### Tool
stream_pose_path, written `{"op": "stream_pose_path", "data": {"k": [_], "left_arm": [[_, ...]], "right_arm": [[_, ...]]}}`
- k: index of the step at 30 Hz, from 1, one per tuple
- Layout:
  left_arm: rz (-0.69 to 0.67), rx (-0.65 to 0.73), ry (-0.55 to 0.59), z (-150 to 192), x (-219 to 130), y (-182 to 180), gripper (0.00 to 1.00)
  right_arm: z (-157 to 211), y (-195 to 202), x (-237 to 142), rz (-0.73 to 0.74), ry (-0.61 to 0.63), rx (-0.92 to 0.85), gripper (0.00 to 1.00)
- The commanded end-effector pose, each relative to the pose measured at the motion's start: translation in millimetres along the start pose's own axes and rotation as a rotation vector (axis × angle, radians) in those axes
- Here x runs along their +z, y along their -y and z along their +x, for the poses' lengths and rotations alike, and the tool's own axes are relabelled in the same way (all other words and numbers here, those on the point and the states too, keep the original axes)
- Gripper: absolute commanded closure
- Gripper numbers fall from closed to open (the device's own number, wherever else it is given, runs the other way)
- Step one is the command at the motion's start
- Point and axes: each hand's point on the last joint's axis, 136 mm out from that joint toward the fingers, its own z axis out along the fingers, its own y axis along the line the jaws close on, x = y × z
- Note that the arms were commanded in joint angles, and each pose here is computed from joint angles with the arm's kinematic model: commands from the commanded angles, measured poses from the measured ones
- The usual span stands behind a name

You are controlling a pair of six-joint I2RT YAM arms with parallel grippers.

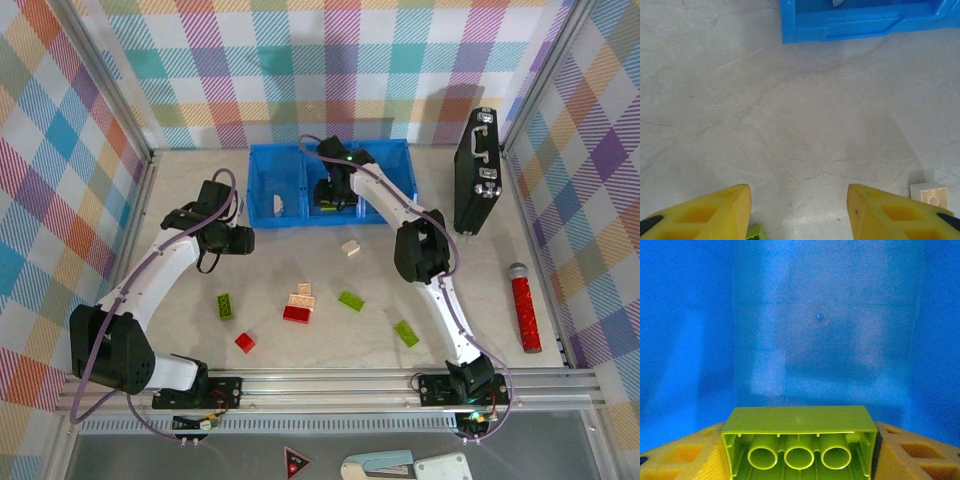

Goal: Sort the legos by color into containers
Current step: Place the lego in the container.

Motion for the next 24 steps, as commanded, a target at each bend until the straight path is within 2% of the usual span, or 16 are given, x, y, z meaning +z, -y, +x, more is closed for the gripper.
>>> {"op": "stream_pose_path", "data": {"k": [1,7,12,24], "left_arm": [[-0.029,0.008,-0.020,1.5,-0.6,-7.3,0.47],[-0.033,0.011,-0.032,2.9,2.7,-7.9,0.47],[-0.035,0.011,-0.035,2.9,3.7,-8.0,0.46],[-0.035,0.012,-0.028,1.6,1.9,-8.1,0.46]], "right_arm": [[-12.6,-4.7,6.1,-0.033,0.034,-0.004,0.44],[-17.7,-5.1,13.4,-0.032,0.055,-0.009,0.44],[-21.3,-4.0,10.5,-0.024,0.070,-0.012,0.38],[-30.9,-8.0,-35.5,-0.037,0.109,-0.024,0.31]]}}
